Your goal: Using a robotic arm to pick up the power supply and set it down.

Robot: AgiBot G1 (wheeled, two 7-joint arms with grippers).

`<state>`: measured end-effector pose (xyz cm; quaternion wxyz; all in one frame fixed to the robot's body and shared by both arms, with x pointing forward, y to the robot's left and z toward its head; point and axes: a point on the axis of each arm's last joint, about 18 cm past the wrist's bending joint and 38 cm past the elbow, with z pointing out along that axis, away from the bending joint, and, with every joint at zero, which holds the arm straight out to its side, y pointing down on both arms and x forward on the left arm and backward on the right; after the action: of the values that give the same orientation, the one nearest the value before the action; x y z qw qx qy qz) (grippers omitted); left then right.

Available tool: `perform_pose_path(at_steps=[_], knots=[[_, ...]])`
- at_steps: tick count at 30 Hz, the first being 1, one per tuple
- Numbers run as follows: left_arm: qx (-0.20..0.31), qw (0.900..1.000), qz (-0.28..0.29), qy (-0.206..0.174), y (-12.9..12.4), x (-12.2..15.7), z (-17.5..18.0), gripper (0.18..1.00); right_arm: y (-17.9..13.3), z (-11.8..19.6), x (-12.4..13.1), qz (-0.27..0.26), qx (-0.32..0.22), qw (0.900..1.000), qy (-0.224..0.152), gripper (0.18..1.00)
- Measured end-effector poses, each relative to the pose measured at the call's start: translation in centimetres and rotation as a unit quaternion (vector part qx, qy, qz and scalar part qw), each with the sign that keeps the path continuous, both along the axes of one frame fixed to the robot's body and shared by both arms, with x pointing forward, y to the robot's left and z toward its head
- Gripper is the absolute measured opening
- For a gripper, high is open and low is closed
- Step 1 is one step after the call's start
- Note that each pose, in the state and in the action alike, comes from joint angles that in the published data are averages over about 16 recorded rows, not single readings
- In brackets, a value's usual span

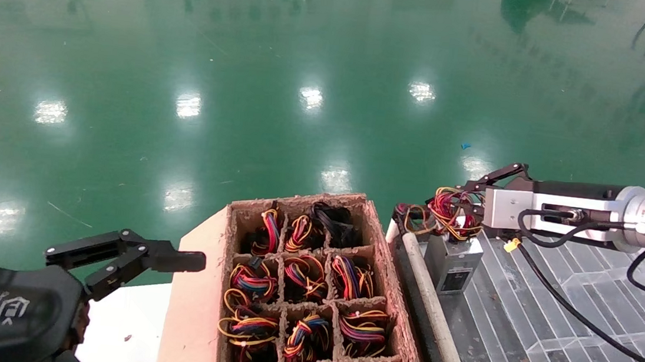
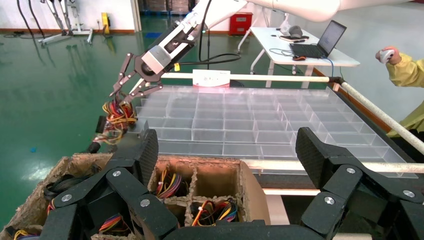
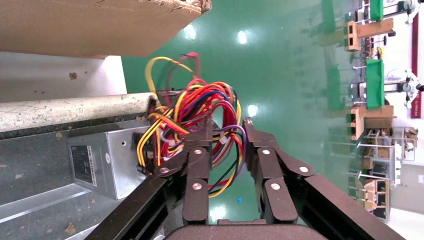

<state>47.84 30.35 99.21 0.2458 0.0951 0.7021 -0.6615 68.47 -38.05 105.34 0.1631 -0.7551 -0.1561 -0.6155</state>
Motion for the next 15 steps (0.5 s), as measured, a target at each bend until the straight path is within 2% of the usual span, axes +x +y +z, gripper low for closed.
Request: perform_pose_path(at_steps=[7,15], knots=[[0.0,1.0,0.0,0.0,0.0,0.0,0.0,1.001,0.0,0.5,-0.2,0.002,0.004,1.0,0.0,0.353],[0.0,1.0,0.0,0.0,0.0,0.0,0.0,1.001,0.0,1.6,-0.8,0.005,0.022,1.0,0.005,0.523]])
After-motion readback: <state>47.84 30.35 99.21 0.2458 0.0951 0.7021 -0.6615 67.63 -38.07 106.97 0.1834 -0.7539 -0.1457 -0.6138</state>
